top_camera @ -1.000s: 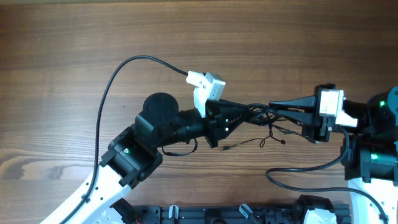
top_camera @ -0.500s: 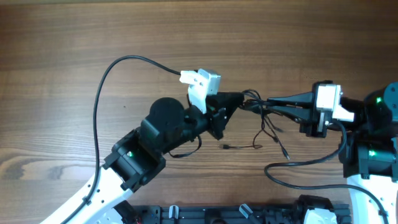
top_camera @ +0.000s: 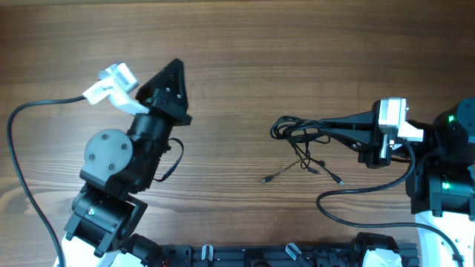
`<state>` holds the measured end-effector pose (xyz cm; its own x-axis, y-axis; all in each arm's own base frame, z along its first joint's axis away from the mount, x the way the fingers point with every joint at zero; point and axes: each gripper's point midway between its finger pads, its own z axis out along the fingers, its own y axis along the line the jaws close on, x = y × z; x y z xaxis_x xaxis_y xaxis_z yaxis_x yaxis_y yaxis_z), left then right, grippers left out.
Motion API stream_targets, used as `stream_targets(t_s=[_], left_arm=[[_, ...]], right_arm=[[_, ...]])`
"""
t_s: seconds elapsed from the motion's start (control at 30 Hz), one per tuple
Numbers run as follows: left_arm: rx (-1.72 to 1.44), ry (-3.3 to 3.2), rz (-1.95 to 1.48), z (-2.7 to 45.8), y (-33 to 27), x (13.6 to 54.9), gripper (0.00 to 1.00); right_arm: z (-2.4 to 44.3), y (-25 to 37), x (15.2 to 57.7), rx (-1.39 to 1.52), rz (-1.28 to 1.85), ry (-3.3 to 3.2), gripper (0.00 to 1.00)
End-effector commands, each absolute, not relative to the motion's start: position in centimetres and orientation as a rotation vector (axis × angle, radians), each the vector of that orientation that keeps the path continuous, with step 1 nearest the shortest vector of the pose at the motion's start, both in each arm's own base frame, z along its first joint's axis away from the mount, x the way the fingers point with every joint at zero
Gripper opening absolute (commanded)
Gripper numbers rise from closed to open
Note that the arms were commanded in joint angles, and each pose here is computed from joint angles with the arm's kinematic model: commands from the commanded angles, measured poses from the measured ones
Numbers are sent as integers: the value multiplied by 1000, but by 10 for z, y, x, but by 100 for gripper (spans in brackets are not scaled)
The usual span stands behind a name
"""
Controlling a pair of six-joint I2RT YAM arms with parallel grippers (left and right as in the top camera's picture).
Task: Untangle cables
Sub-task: 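Move the open left gripper to the bundle and grasp a strand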
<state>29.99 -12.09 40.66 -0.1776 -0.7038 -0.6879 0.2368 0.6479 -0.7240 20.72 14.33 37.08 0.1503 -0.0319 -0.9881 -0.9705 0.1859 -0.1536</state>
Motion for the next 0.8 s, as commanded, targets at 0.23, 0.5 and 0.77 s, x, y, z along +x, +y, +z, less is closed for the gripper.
stream_targets(t_s=[0.23,0.5,0.77], left_arm=[[-77,1794,-1210,368,-199,283,22],[392,1768,-1579,371,-264,252,55],[501,1885,-1703,340,-280,244,52]], right_arm=[[376,146,188,-1260,946,1067,4],[376,146,188,-1268,931,1053,4],[376,146,188,-1268,931,1053,4]])
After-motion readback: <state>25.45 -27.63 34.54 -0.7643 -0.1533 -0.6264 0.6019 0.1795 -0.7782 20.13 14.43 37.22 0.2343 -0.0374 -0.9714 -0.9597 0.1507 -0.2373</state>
